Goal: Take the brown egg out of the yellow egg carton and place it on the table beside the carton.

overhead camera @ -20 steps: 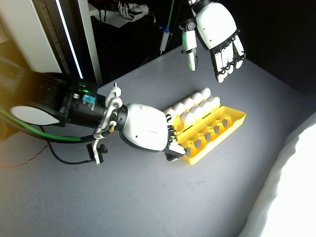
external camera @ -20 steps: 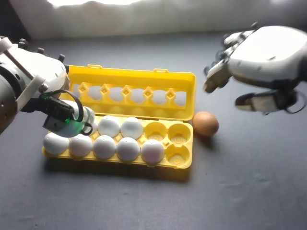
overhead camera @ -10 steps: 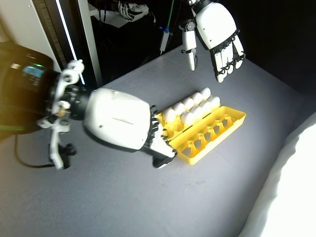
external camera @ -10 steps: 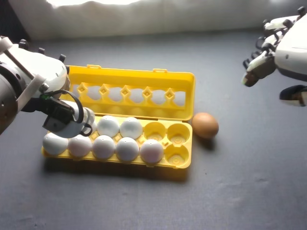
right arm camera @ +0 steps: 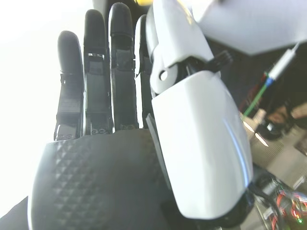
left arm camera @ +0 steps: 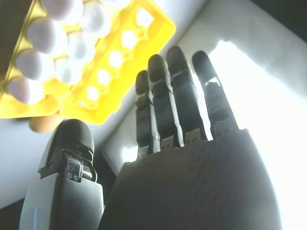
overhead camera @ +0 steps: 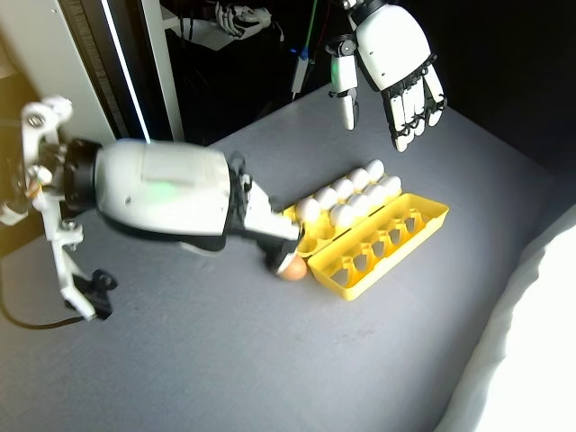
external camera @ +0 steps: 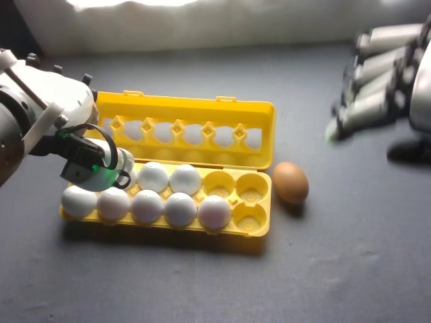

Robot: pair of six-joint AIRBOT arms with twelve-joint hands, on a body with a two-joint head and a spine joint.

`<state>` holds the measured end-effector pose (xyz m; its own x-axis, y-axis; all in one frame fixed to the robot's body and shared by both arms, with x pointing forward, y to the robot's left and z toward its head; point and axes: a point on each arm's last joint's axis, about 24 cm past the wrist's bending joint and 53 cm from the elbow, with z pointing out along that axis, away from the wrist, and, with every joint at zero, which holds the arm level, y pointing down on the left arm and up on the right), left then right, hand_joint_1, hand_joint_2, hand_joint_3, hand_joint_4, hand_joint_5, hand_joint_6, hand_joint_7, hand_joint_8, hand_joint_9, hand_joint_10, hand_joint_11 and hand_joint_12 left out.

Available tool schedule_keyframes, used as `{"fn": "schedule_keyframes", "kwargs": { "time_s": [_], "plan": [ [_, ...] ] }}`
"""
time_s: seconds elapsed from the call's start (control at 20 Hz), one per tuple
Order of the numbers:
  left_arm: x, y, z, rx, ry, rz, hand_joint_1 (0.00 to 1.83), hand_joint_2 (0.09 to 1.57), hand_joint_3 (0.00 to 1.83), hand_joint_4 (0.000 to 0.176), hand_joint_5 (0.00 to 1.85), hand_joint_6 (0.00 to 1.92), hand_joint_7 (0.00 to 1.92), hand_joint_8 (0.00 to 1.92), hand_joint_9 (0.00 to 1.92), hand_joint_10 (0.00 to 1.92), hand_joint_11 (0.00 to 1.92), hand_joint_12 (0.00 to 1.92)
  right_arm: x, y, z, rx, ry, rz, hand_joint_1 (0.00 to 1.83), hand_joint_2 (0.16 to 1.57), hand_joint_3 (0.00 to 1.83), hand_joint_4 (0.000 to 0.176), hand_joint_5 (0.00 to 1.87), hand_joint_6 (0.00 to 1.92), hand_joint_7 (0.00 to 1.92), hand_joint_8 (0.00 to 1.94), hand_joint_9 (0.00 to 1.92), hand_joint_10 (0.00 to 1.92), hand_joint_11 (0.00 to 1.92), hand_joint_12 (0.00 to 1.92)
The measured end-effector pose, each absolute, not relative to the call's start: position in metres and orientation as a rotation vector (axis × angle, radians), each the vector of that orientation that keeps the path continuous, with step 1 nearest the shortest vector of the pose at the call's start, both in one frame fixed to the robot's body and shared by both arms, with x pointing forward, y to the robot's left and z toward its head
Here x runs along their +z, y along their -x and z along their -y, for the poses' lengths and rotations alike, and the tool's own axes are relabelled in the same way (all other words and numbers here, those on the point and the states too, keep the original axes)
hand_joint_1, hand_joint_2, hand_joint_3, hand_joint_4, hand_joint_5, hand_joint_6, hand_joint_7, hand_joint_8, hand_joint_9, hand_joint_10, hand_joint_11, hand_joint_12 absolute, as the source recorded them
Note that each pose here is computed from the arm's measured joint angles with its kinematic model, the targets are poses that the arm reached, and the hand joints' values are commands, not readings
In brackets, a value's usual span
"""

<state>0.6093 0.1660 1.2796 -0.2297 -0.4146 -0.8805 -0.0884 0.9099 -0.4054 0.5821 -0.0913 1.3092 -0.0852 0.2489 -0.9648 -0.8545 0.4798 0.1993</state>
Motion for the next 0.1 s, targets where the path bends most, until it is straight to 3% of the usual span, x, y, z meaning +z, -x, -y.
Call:
{"fn": "schedule_keyframes", "kwargs": {
  "time_s": [0.1],
  "plan": [
    [1.279, -0.609, -0.166, -0.315, 0.378, -1.792, 0.16, 1.32, 0.0, 0.0, 0.43, 0.01, 0.52, 0.01, 0.46, 0.01, 0.0, 0.72, 1.278, -0.565, 0.077, 0.993, 0.755, -1.431, 1.19, 1.16, 0.0, 0.0, 0.71, 0.21, 0.87, 0.03, 0.58, 0.63, 0.25, 1.41]
  ]
}}
